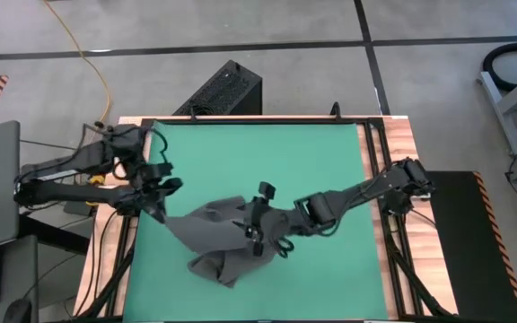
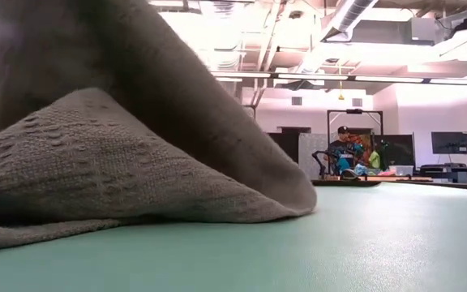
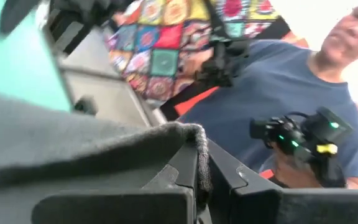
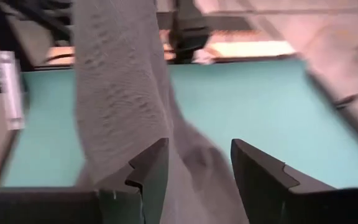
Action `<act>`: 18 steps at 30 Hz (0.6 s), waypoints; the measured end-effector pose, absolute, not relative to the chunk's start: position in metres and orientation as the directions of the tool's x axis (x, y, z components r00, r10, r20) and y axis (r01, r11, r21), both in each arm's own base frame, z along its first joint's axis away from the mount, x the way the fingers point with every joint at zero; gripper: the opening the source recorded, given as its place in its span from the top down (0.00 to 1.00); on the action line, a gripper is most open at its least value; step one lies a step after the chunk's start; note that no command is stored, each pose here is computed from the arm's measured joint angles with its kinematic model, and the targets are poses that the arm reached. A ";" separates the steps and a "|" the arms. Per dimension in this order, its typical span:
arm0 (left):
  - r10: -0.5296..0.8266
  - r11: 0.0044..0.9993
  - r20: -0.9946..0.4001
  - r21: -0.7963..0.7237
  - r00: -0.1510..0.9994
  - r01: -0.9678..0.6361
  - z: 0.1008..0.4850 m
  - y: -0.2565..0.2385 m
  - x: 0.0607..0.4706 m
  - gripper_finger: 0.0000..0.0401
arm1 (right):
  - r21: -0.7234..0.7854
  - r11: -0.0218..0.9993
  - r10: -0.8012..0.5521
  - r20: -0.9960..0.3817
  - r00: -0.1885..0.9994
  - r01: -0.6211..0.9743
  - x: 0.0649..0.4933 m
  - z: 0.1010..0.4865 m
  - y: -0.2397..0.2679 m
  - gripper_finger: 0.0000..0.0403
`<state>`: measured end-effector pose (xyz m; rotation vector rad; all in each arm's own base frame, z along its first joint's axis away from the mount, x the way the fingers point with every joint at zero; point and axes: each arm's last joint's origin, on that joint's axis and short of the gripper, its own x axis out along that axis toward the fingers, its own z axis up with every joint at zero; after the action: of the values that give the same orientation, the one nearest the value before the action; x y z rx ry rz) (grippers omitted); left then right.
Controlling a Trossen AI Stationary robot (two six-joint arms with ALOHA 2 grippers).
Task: Roll towel
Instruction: Fold the gray towel
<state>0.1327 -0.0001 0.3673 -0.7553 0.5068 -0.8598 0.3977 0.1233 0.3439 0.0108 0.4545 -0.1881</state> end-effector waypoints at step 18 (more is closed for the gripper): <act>-0.549 0.751 -0.638 -0.660 0.540 -0.015 0.319 -0.017 0.074 1.00 | 0.046 0.987 0.145 -0.669 0.729 -0.154 0.464 0.239 0.049 0.51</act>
<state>0.0736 -0.0166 0.3190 -0.6661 0.9602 -0.3465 0.4643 0.0486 0.2390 -0.0125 0.7357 0.1644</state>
